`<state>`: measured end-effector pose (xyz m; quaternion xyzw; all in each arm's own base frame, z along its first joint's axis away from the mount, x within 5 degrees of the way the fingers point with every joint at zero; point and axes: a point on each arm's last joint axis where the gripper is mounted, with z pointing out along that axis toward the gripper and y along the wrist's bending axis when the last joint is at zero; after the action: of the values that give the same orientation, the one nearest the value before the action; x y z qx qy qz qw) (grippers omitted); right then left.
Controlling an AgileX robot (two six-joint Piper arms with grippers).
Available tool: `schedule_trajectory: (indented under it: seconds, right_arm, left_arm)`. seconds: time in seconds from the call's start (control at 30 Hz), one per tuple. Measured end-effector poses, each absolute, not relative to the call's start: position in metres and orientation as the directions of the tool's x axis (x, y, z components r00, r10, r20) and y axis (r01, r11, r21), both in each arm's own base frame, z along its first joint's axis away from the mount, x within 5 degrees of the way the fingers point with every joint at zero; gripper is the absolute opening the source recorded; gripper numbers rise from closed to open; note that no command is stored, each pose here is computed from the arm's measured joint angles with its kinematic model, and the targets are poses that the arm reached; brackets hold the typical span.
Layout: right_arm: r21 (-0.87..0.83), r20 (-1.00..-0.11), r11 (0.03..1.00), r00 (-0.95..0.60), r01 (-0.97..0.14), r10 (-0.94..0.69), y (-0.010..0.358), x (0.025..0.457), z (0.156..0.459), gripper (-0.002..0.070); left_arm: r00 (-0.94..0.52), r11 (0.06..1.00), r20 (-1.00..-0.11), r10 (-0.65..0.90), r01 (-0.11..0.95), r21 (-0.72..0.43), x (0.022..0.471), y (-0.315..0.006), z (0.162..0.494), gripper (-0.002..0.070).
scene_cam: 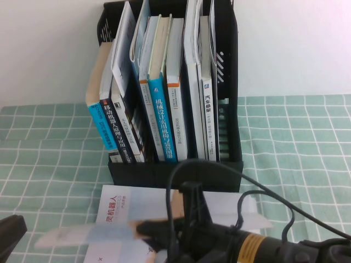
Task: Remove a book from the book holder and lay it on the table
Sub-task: Place the picked book on the book
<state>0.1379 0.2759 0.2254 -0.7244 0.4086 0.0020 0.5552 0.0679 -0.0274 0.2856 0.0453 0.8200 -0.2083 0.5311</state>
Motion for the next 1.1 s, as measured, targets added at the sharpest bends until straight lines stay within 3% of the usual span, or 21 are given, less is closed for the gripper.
schedule_trajectory:
  seconds: [0.1, 0.33, 0.6, 1.1]
  right_arm:
    - [-0.834, -0.443, 0.011, 0.658, -0.551, -0.61, 0.275, 0.144, 0.23, 0.0008]
    - [-0.882, -0.369, 0.019, 0.665, -0.471, -0.649, 0.269, 0.155, 0.234, 0.0008]
    - [-0.85, -0.422, 0.097, 0.561, -0.518, -0.712, 0.251, 0.182, 0.232, 0.0008]
    - [-0.824, -0.405, 0.013, 0.573, -0.566, -0.713, 0.259, 0.183, 0.207, 0.0008]
  left_arm:
    - [-0.432, 0.909, -0.89, -0.147, 0.296, -0.293, 0.068, -0.027, 0.286, -0.0003]
    - [-0.431, 0.908, -0.89, -0.149, 0.296, -0.295, 0.068, -0.028, 0.286, -0.0003]
    - [-0.428, 0.907, -0.891, -0.15, 0.3, -0.297, 0.068, -0.028, 0.286, -0.0002]
    - [-0.398, 0.892, -0.902, -0.164, 0.33, -0.308, 0.068, -0.03, 0.29, -0.0002]
